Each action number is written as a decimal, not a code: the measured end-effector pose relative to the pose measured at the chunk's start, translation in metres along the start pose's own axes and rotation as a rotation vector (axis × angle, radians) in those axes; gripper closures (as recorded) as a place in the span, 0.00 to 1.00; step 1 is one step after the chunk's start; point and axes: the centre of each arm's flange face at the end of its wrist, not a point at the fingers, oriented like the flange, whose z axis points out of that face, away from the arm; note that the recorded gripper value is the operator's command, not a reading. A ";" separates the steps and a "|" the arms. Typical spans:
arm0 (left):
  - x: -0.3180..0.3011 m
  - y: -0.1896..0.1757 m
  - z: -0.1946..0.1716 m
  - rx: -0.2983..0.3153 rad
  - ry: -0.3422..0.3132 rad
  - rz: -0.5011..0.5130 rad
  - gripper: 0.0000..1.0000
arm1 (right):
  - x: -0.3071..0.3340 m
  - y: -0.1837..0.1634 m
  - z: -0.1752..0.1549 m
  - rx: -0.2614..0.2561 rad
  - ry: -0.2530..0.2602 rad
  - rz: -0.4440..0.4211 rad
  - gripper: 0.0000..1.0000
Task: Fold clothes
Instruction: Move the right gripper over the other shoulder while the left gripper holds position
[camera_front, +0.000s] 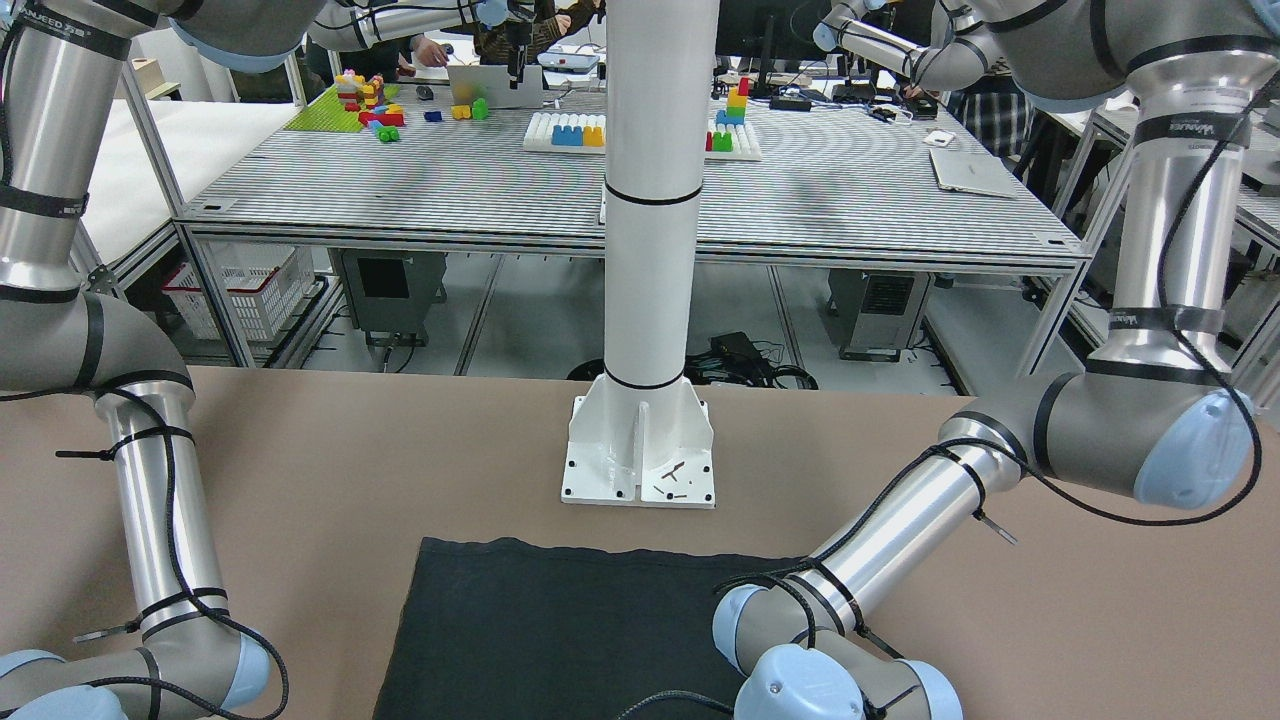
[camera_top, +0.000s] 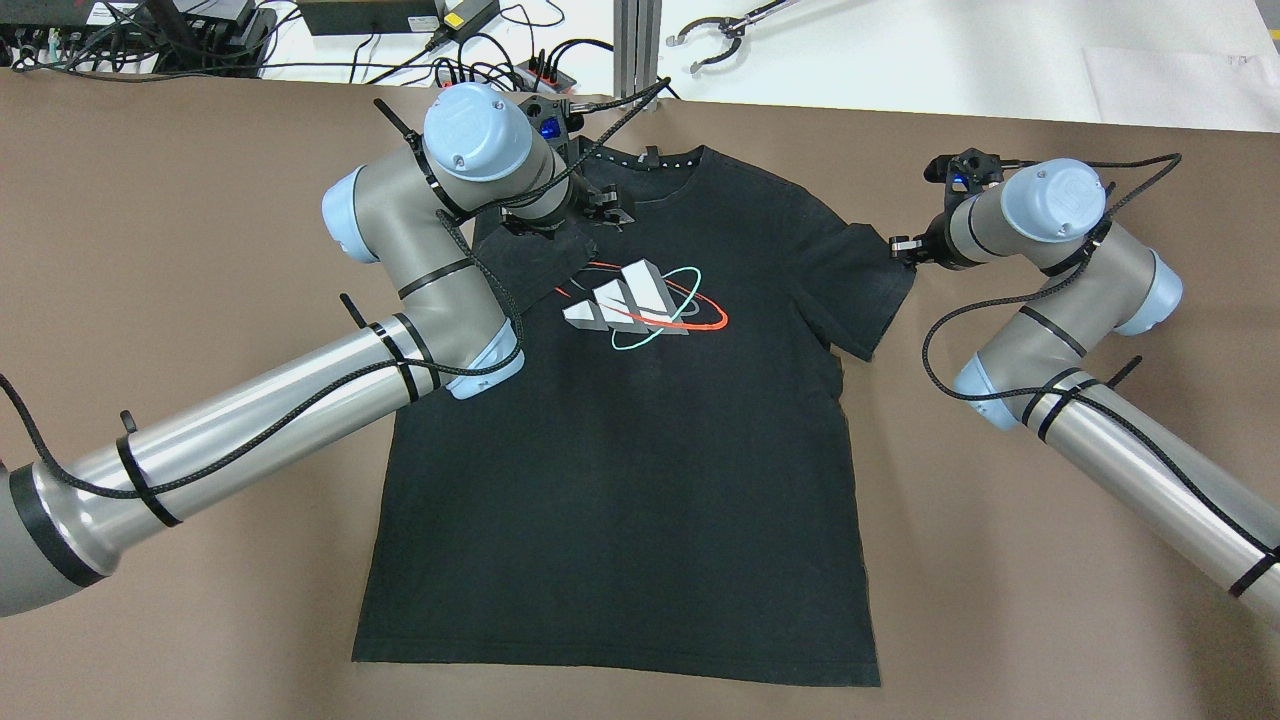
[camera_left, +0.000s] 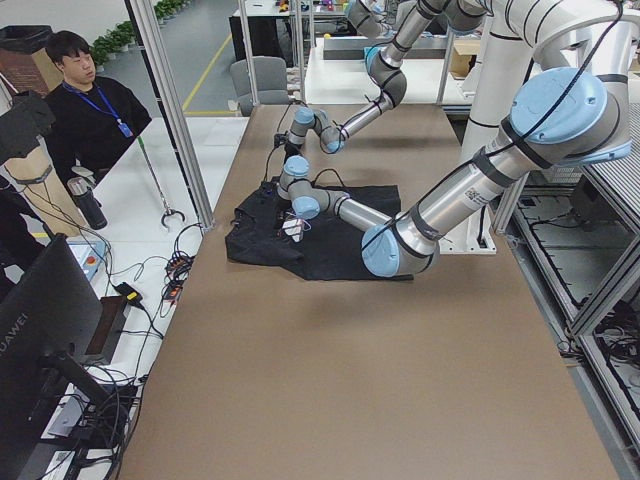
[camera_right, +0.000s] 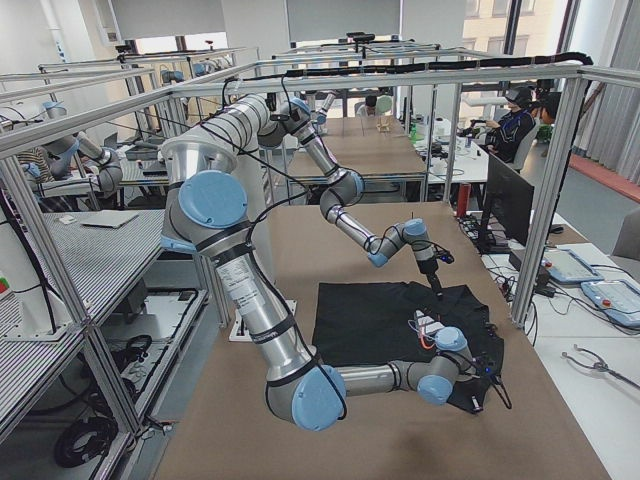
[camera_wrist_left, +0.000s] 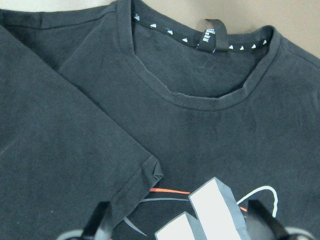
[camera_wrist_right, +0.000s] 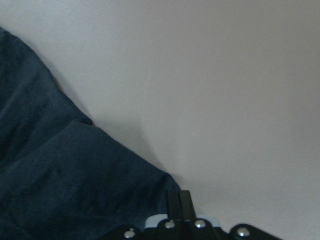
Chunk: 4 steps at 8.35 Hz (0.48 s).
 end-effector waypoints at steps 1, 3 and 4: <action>0.001 -0.001 -0.001 0.001 0.001 0.000 0.05 | -0.006 -0.003 -0.007 0.010 -0.011 -0.002 1.00; 0.000 -0.007 -0.006 0.006 0.005 0.007 0.05 | -0.029 -0.014 -0.027 0.014 -0.014 0.021 1.00; -0.003 -0.013 -0.009 0.010 0.005 0.019 0.05 | -0.054 -0.029 -0.045 0.008 -0.006 0.042 1.00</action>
